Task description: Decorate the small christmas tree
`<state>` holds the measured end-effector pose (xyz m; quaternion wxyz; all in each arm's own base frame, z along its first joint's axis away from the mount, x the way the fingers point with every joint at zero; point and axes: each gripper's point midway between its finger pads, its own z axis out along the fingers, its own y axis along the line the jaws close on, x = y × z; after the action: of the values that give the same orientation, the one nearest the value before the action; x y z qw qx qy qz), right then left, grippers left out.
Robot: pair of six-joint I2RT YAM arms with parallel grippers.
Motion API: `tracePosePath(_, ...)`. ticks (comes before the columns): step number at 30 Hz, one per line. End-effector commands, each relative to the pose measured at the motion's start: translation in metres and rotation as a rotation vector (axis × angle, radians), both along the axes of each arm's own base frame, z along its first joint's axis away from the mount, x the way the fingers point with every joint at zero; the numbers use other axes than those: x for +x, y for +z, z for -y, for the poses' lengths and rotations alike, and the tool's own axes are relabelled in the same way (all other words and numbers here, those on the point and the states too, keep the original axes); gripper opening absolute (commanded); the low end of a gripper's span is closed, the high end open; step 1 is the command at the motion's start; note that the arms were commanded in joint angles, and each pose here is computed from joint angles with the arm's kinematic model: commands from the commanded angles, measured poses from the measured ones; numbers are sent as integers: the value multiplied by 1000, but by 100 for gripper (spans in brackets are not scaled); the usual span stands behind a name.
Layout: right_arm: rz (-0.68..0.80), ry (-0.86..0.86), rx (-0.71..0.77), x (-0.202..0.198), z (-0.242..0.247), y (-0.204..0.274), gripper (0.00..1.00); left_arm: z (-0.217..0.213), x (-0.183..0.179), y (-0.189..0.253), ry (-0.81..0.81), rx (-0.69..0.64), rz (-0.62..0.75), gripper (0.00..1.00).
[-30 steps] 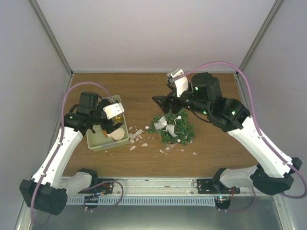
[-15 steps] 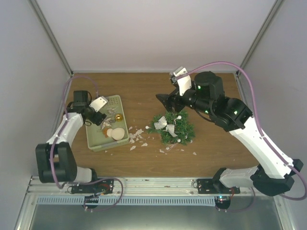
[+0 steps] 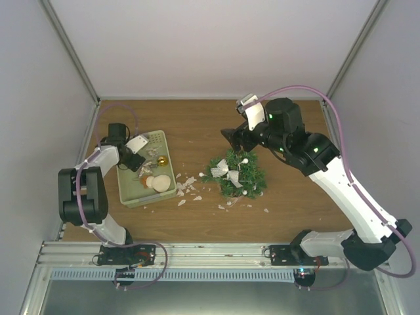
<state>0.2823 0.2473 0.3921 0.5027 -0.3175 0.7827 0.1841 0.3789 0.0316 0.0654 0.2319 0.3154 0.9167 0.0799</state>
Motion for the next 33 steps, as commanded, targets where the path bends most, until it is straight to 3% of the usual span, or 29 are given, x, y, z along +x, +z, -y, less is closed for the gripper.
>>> tracePosePath(1,20,3,26,6,4,4,89,-28,20,3,50,127,78,86)
tracePosePath(10,5,6,32,5,5,1,89,-55,15,2,122,269,170,87)
tracePosePath(19,2,6,32,3,7,0,89,-50,4,-16,98,244,109,82)
tracePosePath(21,1,9,34,2,6,0,89,-50,3,-19,95,244,98,73)
tracePosePath(24,4,7,34,3,7,0,89,-49,4,-20,91,242,90,48)
tracePosePath(30,7,7,36,2,7,0,89,-49,7,-11,92,238,104,12)
tracePosePath(32,5,8,35,2,8,0,89,-47,8,-8,90,227,106,10)
tracePosePath(33,5,6,35,1,8,-1,89,-46,7,-9,86,220,100,14)
